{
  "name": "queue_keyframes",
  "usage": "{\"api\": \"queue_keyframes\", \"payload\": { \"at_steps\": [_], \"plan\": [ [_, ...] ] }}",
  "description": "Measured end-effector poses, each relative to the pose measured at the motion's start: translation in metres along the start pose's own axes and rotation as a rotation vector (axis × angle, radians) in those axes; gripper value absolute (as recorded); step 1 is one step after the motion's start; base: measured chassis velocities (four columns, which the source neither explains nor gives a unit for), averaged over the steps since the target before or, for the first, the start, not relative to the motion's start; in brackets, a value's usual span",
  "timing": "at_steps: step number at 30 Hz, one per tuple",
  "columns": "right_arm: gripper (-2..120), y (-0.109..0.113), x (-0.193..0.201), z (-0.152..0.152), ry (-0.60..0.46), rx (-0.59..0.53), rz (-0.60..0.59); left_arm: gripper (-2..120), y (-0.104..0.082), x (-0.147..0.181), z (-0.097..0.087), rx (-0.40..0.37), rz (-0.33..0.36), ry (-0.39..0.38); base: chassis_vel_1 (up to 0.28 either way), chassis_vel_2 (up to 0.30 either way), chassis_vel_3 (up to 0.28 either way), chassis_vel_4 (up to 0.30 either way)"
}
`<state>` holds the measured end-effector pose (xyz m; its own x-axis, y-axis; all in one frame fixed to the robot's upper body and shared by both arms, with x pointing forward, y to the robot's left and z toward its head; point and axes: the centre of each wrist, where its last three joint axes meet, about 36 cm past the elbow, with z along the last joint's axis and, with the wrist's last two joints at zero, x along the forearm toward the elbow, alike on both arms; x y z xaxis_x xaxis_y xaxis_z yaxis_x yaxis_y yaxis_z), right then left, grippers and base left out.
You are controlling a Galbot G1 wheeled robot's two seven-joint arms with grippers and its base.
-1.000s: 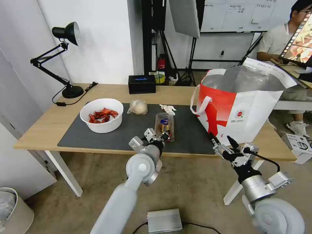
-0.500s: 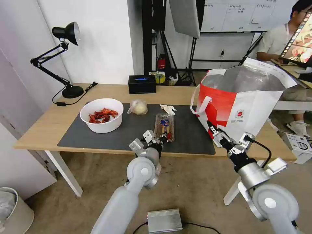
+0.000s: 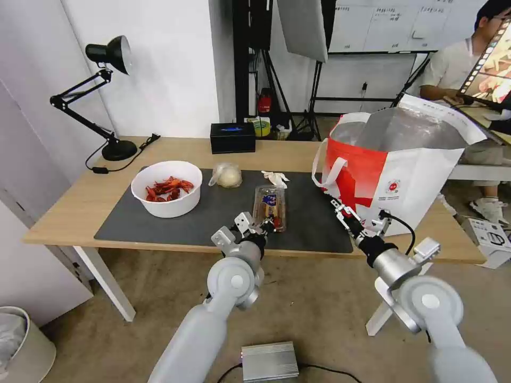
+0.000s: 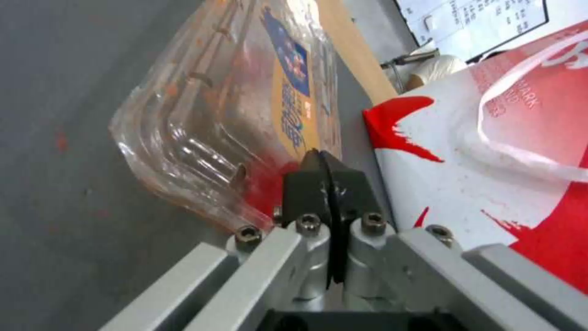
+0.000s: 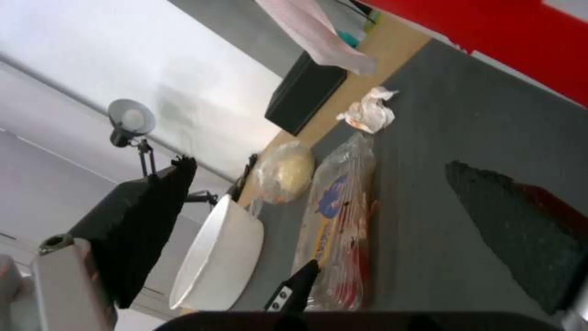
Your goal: Pick up the trash from the table and place it into the takeout bag.
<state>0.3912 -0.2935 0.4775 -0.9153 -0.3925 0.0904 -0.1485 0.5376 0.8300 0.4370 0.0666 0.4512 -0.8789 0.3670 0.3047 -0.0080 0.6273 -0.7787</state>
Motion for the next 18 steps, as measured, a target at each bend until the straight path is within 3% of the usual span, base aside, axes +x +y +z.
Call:
{"api": "queue_keyframes", "payload": {
  "at_steps": [5, 18],
  "plan": [
    [100, -0.004, -0.014, -0.006, 0.041, -0.040, 0.015, 0, 0.002, -0.002, 0.006, -0.062, 0.007, -0.023, 0.000, 0.000, 0.000, 0.000],
    [100, -0.002, -0.044, -0.015, 0.073, -0.067, 0.066, 0, 0.000, -0.003, 0.007, -0.071, 0.016, -0.031, 0.000, 0.000, 0.000, 0.000]
  ]
}}
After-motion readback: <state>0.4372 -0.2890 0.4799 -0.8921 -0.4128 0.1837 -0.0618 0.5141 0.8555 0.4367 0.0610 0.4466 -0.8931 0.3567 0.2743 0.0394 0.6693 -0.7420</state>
